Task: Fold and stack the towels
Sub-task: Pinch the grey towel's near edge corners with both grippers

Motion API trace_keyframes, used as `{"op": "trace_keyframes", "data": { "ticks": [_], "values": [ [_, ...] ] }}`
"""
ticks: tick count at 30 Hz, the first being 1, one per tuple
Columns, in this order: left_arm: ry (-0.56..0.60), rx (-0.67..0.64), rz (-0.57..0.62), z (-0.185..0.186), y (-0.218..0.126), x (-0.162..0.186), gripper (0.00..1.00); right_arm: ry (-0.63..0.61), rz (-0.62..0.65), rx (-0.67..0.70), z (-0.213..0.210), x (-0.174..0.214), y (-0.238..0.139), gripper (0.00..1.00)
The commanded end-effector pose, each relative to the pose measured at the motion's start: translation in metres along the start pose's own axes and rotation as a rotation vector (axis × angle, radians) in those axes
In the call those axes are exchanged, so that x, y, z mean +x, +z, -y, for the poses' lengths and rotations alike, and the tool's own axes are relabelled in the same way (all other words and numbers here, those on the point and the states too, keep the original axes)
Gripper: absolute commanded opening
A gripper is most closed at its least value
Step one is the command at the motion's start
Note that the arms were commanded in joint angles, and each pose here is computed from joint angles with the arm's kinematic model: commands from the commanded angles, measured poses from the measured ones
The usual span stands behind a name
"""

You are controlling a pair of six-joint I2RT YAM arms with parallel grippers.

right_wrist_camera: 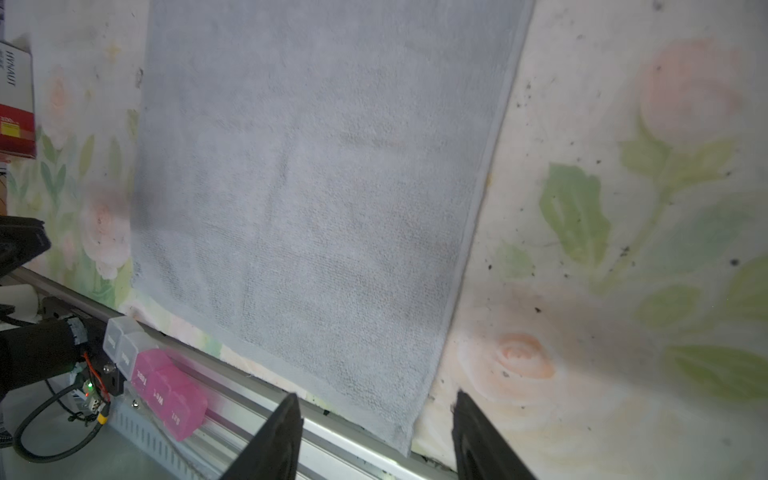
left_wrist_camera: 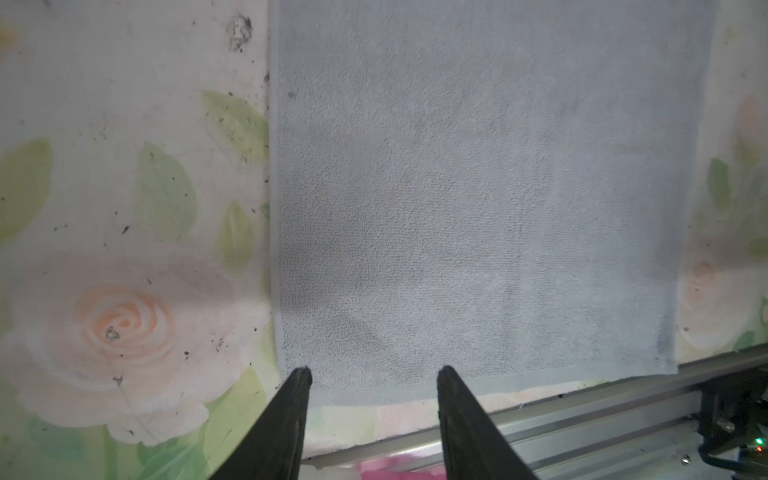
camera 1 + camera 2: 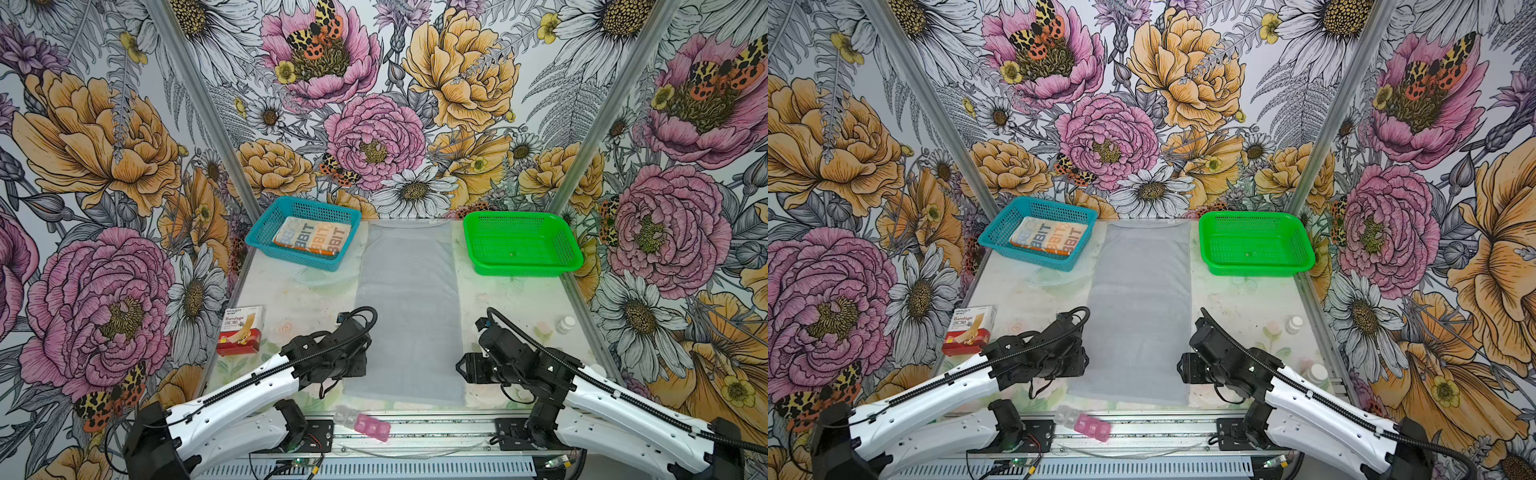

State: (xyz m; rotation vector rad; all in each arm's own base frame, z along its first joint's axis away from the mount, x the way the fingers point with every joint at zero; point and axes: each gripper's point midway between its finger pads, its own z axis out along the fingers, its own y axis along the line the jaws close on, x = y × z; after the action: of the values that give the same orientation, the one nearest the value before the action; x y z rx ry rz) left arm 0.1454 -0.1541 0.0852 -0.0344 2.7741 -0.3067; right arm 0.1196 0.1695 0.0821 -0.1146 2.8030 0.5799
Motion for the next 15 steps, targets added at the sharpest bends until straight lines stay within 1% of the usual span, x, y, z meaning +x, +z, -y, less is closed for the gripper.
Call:
{"op": "trace_keyframes", "data": {
  "ticks": [1, 5, 8, 11, 14, 15],
  "values": [
    [-0.117, -0.104, 0.012, -0.022, 0.009, 0.016, 0.53, 0.049, -0.119, 0.069, 0.011, 0.033, 0.011, 0.6],
    [-0.112, -0.141, -0.036, -0.031, 0.02, 0.034, 0.56, 0.019, -0.192, 0.115, 0.014, 0.051, 0.02, 0.62],
    [-0.099, -0.158, -0.049, -0.034, 0.023, 0.038, 0.57, 0.01, -0.226, 0.156, 0.02, 0.06, 0.026, 0.63],
    [-0.09, -0.176, -0.052, -0.039, 0.027, 0.04, 0.57, 0.005, -0.235, 0.164, 0.021, 0.063, 0.031, 0.63],
    [-0.077, -0.166, -0.059, -0.038, 0.036, 0.042, 0.53, 0.003, -0.244, 0.154, 0.017, 0.063, 0.037, 0.62],
    [-0.079, -0.146, -0.086, -0.034, 0.039, 0.047, 0.51, -0.001, -0.25, 0.151, 0.015, 0.063, 0.04, 0.6]
  ]
}}
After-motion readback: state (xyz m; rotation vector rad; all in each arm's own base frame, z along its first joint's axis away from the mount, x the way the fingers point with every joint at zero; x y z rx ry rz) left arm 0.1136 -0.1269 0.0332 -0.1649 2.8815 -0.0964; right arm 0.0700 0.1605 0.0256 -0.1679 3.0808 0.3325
